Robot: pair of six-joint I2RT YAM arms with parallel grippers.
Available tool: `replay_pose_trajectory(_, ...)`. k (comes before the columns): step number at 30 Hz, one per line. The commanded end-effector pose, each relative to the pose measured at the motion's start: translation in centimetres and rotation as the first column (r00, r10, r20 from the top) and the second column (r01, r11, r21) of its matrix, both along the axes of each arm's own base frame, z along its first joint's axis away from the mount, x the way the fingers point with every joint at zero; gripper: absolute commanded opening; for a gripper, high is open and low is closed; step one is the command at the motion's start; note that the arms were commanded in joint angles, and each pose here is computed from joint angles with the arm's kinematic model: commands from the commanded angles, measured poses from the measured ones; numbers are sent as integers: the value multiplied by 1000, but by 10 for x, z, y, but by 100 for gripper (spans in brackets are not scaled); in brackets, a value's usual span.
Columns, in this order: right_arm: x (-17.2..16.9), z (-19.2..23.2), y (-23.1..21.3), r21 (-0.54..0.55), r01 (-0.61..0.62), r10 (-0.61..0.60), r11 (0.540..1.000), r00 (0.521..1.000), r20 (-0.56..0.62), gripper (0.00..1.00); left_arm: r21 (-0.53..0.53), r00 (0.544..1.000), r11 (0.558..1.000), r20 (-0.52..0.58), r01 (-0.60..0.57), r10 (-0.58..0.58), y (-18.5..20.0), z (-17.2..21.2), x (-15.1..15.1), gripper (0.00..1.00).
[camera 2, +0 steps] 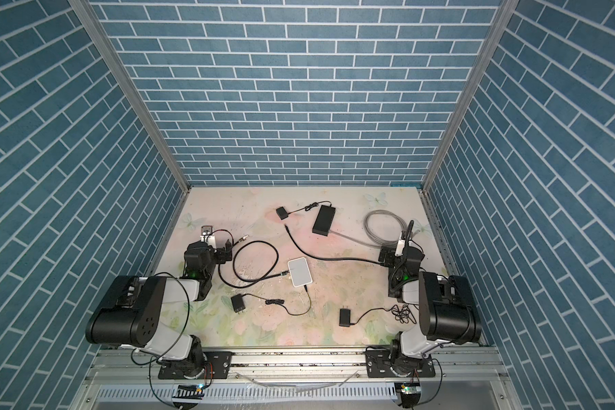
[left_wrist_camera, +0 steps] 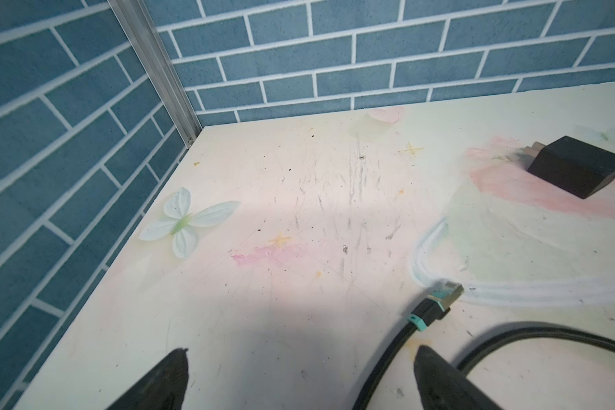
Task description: Insert the plug into the switch port
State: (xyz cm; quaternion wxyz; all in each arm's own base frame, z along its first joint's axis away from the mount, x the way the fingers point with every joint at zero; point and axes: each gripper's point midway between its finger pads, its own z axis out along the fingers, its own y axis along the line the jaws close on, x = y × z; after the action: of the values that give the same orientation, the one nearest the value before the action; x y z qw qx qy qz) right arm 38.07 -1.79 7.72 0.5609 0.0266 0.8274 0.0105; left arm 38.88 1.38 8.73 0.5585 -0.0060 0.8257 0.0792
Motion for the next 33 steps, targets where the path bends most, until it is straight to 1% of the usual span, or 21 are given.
replay_pose_trajectory(1,9,14,26,-30,-175,176,984,984,31,99,-1,1000,1000,22,14,-14,-3,7,5,100)
replay_pose_trajectory(2,10,13,25,-13,-172,173,985,985,28,99,0,1000,1000,28,14,-14,-3,8,6,100)
replay_pose_trajectory(4,8,13,8,-17,-64,65,998,997,34,99,-1,1000,1000,25,13,-13,-3,7,5,100)
replay_pose_trajectory(5,7,14,7,-16,-54,55,998,997,50,99,-1,1000,1000,25,14,-14,-3,7,5,100)
replay_pose_trajectory(8,8,16,5,-19,-43,44,999,997,57,99,-1,1000,1000,26,13,-13,-3,8,5,100)
replay_pose_trajectory(12,10,11,12,-16,-89,89,996,996,19,99,0,1000,1000,27,13,-13,-3,8,6,100)
replay_pose_trajectory(14,-5,16,14,-26,-94,96,995,991,96,99,-1,1000,1000,27,13,-13,-3,8,6,100)
replay_pose_trajectory(16,-11,25,-5,-2,14,-13,1000,984,179,99,-1,1000,1000,26,13,-13,-3,7,5,100)
replay_pose_trajectory(18,-3,22,-5,-6,0,1,1000,992,123,99,-1,1000,1000,26,13,-13,-3,8,6,100)
replay_pose_trajectory(20,-1,17,22,-16,-166,167,986,982,90,99,-1,1000,1000,26,13,-13,-3,7,5,100)
replay_pose_trajectory(21,-4,18,21,-17,-156,157,988,982,107,99,-1,1000,1000,26,14,-14,-3,7,5,100)
replay_pose_trajectory(22,-5,20,2,-5,-33,33,999,992,120,99,-1,1000,1000,24,13,-13,-3,7,5,100)
replay_pose_trajectory(23,-8,20,-23,13,115,-115,993,985,127,99,-1,1000,1000,25,13,-13,-3,7,5,100)
replay_pose_trajectory(24,-8,20,-33,23,175,-176,984,977,124,99,0,1000,1000,24,13,-13,-3,7,5,100)
replay_pose_trajectory(25,-4,19,-22,8,102,-103,995,989,108,99,-1,1000,1000,25,14,-14,-3,7,5,100)
replay_pose_trajectory(27,-1,19,17,-9,-140,140,990,985,102,99,-1,1000,1000,24,13,-13,-3,7,5,100)
replay_pose_trajectory(28,-1,19,14,-7,-116,116,993,988,101,99,-1,1000,1000,24,13,-13,-3,7,5,100)
replay_pose_trajectory(29,-2,19,-8,1,17,-17,1000,994,107,99,-1,1000,1000,24,13,-13,-3,7,5,100)
replay_pose_trajectory(30,-6,19,-32,26,165,-167,986,980,109,99,-1,1000,1000,24,13,-12,-2,7,5,100)
replay_pose_trajectory(31,-5,18,-26,9,126,-126,992,986,106,99,0,1000,1000,25,14,-14,-3,7,5,100)
replay_pose_trajectory(33,0,18,14,-6,-120,120,993,988,97,99,-1,1000,1000,24,15,-15,-3,7,5,100)
